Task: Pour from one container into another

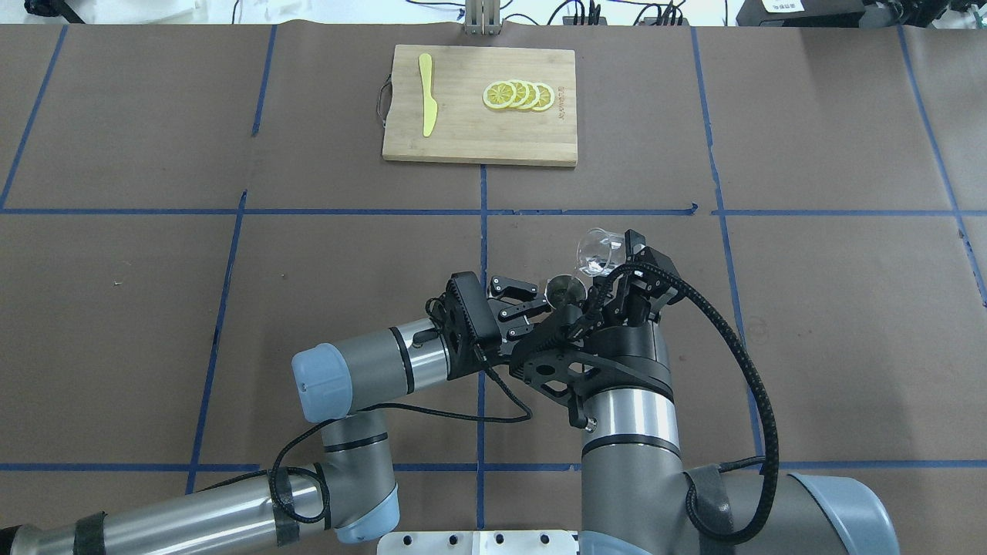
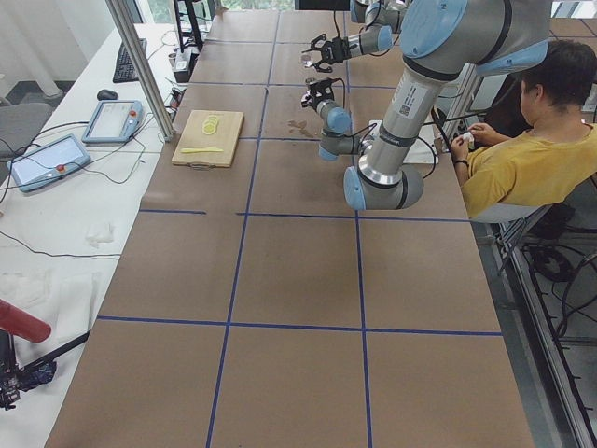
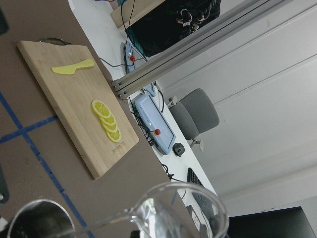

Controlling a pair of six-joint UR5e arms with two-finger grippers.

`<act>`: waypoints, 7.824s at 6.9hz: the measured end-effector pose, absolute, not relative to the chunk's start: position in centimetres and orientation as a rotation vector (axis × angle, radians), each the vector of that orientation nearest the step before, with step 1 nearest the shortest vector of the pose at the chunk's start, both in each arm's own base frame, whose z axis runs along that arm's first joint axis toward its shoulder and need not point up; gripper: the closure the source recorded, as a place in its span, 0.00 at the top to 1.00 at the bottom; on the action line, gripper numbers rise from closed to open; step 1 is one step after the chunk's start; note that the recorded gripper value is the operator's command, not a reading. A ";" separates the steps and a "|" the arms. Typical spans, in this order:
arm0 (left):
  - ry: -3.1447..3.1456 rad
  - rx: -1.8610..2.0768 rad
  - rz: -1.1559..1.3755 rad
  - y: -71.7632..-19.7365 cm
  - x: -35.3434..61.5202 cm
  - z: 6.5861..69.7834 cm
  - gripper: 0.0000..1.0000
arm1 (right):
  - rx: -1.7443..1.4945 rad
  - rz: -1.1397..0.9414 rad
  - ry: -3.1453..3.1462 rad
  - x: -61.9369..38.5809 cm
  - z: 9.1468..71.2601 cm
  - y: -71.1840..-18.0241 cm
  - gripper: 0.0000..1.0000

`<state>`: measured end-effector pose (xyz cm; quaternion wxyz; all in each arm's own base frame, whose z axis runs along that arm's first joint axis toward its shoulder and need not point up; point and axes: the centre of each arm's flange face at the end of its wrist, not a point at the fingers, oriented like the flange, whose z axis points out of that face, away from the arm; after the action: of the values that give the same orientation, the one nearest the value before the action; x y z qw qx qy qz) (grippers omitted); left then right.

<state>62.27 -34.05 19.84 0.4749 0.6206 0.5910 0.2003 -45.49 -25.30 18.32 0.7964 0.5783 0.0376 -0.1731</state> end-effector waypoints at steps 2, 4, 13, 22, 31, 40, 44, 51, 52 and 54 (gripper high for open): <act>1.446 1.519 0.488 -34.0 62.2 19.8 0.00 | 1.241 -0.354 0.064 -45.4 18.3 -25.3 0.00; 1.445 1.519 0.488 -34.0 62.2 19.8 0.00 | 1.236 -0.302 0.018 -45.4 18.3 -25.1 0.00; 1.399 1.537 0.417 -34.3 59.8 21.8 0.00 | 1.172 0.093 -0.313 -43.3 17.0 -24.9 0.00; 0.780 1.542 -0.254 -37.2 45.9 40.1 0.00 | 1.106 0.277 -0.429 -40.3 23.7 -27.6 0.00; 0.676 1.360 -0.505 -35.0 31.1 60.9 0.00 | 1.102 0.271 -0.404 -40.3 24.7 -28.0 0.00; 0.680 1.293 -0.428 -34.4 32.0 64.0 0.00 | 1.100 0.269 -0.402 -40.4 24.8 -28.0 0.00; 0.690 1.272 -0.411 -34.3 32.3 64.5 0.00 | 1.100 0.269 -0.402 -40.5 24.8 -28.0 0.00; 0.706 1.248 -0.389 -34.2 32.5 65.0 1.00 | 1.100 0.269 -0.406 -40.5 24.7 -28.0 0.00; 0.709 1.248 -0.391 -34.2 32.4 64.9 1.00 | 1.101 0.271 -0.408 -40.5 24.6 -28.0 0.00; 0.710 1.242 -0.400 -33.8 31.4 65.6 1.00 | 1.102 0.274 -0.411 -40.5 24.4 -28.0 0.00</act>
<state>31.38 -33.85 65.56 0.7366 0.5655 0.3231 -0.1822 -40.50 -28.01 24.36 0.8232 0.5180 -0.1933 0.1287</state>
